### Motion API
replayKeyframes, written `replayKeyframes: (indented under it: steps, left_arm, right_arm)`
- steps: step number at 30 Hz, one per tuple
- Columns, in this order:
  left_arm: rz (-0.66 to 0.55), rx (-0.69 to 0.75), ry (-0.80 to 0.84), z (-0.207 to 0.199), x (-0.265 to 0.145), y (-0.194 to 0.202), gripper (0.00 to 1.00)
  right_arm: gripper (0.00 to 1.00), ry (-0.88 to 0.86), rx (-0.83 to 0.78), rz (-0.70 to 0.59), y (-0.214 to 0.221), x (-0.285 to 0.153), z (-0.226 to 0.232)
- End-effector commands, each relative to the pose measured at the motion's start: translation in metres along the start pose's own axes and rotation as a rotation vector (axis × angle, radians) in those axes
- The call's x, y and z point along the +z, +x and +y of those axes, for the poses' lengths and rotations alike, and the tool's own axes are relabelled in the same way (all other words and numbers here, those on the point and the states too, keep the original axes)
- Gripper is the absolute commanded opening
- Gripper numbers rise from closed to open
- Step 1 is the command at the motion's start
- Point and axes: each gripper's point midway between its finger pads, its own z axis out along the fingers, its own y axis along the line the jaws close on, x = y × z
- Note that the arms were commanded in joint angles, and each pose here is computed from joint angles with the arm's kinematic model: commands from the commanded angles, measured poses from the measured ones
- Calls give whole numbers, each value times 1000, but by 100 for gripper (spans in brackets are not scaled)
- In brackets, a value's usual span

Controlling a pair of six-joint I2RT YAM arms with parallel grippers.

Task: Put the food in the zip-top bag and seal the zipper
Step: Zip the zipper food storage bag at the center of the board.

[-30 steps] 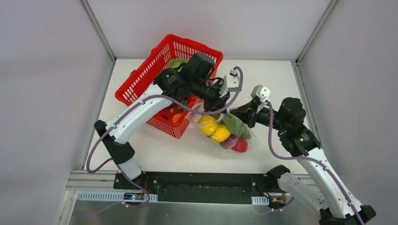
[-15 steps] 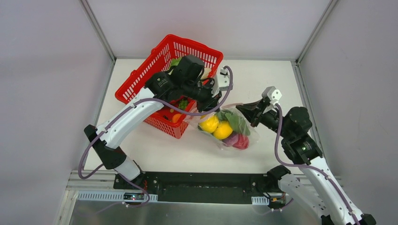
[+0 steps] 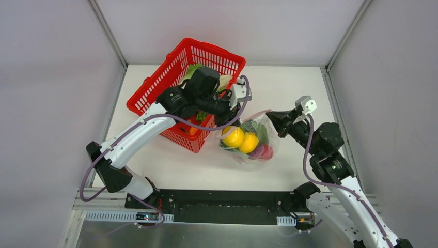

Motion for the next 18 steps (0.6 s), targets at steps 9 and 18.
replayKeyframes:
  steps: [9,18]
  left_arm:
    - [-15,39,62,-18,-30,-25,0]
    - [21,73,135,-26,-27,-36,0]
  right_arm:
    - [61,-281,-163,102,-22,-1,37]
    - [65,-512,-198,239,-4,2,61]
